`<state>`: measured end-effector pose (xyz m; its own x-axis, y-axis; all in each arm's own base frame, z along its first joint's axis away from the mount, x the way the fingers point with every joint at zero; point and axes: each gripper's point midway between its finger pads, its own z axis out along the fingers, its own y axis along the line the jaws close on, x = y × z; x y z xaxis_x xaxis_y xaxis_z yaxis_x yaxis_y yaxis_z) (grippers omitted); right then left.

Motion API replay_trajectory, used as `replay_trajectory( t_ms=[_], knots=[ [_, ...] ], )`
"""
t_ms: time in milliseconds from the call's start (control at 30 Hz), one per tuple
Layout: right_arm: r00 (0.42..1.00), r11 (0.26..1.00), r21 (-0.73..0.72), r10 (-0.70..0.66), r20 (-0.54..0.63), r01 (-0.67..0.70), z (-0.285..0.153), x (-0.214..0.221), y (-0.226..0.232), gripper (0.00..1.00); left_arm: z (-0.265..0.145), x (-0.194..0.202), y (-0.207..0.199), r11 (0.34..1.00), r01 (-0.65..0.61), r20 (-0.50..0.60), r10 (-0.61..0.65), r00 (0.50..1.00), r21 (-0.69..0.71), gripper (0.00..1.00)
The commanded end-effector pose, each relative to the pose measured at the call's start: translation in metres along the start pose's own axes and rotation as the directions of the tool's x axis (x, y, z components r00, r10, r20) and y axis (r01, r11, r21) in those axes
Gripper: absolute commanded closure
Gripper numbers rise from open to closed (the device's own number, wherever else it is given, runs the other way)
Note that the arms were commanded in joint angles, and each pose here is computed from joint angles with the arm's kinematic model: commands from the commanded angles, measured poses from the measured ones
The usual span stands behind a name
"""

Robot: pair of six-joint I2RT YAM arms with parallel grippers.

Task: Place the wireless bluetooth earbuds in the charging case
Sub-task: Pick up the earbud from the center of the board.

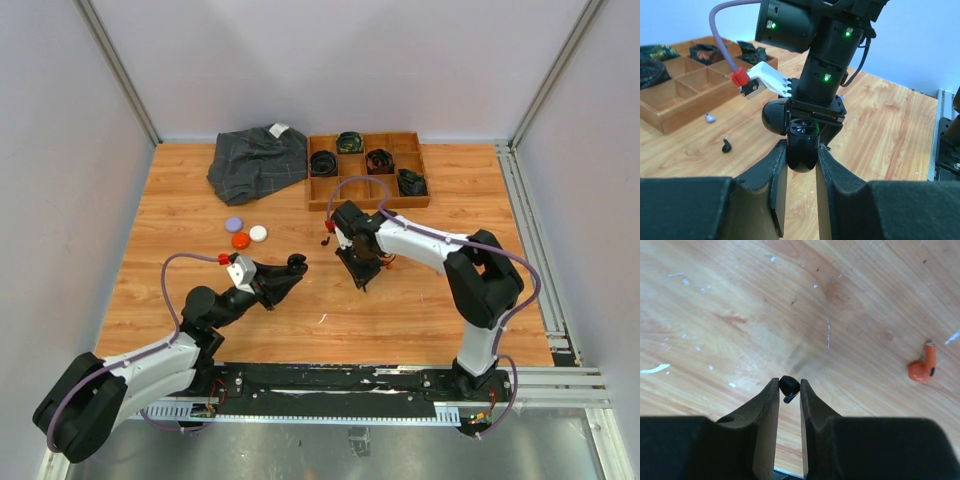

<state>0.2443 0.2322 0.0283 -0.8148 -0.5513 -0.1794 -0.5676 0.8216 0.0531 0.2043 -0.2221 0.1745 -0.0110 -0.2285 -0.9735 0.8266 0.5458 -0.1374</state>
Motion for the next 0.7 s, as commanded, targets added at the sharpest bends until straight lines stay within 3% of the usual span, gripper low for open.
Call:
replay_trajectory(
  t_ms=[0,333,500,667],
  knots=[
    [0.988,0.998,-0.045,-0.037,0.152,0.044,-0.033,-0.021,0.008,0.83,-0.006,-0.012,-0.004,0.996,-0.085,0.08,0.083,0.993,0.024,1.0],
    [0.863,0.977,-0.121,-0.093,0.497,0.174,-0.115,-0.063,0.03,0.84,-0.008,-0.031,-0.009,0.987,-0.159,0.171,0.151,0.974,0.037,1.0],
    [0.732,0.954,-0.131,-0.114,0.672,0.27,-0.166,-0.076,0.043,0.83,-0.003,-0.042,-0.013,0.984,-0.17,0.2,0.155,0.967,0.06,1.0],
    [0.555,0.922,-0.109,-0.127,0.822,0.372,-0.214,-0.081,0.056,0.83,-0.001,-0.045,-0.015,0.982,-0.174,0.216,0.155,0.964,0.072,1.0]
  ],
)
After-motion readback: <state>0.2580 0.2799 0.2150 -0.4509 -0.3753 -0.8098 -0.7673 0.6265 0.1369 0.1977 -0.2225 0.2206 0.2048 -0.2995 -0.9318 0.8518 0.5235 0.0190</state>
